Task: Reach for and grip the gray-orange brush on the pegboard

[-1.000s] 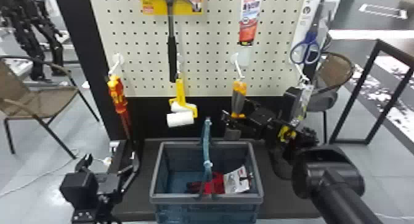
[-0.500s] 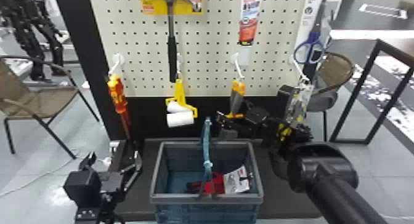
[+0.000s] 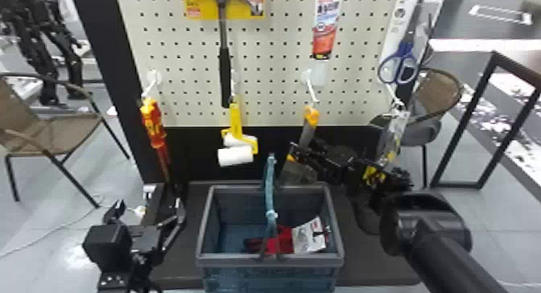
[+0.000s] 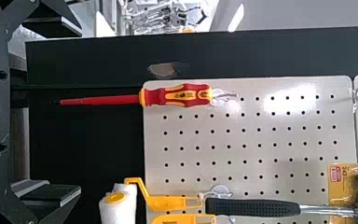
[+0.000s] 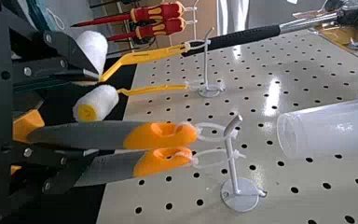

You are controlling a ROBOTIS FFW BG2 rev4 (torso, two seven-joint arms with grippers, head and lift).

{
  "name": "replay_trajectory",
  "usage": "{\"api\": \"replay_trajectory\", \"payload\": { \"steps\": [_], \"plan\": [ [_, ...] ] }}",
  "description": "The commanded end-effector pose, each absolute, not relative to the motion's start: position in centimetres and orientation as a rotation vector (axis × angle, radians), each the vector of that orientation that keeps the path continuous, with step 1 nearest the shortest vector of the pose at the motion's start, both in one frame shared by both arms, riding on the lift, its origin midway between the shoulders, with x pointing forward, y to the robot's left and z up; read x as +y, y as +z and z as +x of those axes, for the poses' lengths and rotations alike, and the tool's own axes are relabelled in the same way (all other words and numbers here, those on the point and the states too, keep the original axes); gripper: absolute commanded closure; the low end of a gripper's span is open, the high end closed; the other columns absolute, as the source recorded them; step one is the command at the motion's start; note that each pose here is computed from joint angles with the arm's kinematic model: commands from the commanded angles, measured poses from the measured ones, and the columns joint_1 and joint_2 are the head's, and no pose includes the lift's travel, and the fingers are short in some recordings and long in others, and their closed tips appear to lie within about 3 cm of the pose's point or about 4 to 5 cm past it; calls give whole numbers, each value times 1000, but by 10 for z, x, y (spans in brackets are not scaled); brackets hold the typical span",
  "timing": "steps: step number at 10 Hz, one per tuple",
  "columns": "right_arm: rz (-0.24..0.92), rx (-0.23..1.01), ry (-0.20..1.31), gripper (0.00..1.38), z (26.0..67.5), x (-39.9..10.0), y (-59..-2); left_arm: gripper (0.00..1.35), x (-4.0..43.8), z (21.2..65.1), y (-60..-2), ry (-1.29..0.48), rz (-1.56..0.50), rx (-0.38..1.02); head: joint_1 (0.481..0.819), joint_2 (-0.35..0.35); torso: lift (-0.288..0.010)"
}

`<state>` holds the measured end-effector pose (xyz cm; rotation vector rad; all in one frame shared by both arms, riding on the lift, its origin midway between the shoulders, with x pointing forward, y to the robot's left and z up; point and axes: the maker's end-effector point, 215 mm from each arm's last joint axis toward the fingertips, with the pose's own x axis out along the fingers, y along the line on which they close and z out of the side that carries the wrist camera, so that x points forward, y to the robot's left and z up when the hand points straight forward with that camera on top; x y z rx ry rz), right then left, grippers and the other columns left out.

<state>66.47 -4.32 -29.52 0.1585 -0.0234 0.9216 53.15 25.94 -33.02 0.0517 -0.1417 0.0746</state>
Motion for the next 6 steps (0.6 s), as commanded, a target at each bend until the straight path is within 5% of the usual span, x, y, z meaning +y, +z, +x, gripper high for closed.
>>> {"api": "replay_trajectory", "payload": {
  "steps": [1,6],
  "plan": [
    [158,-23,912,1200,665,-46,-298,122,259,531,-330,75,51,-142,549,0,-100],
    [156,-19,907,1200,666,-49,-300,124,260,531,-331,75,50,-141,549,0,-100]
  ]
}}
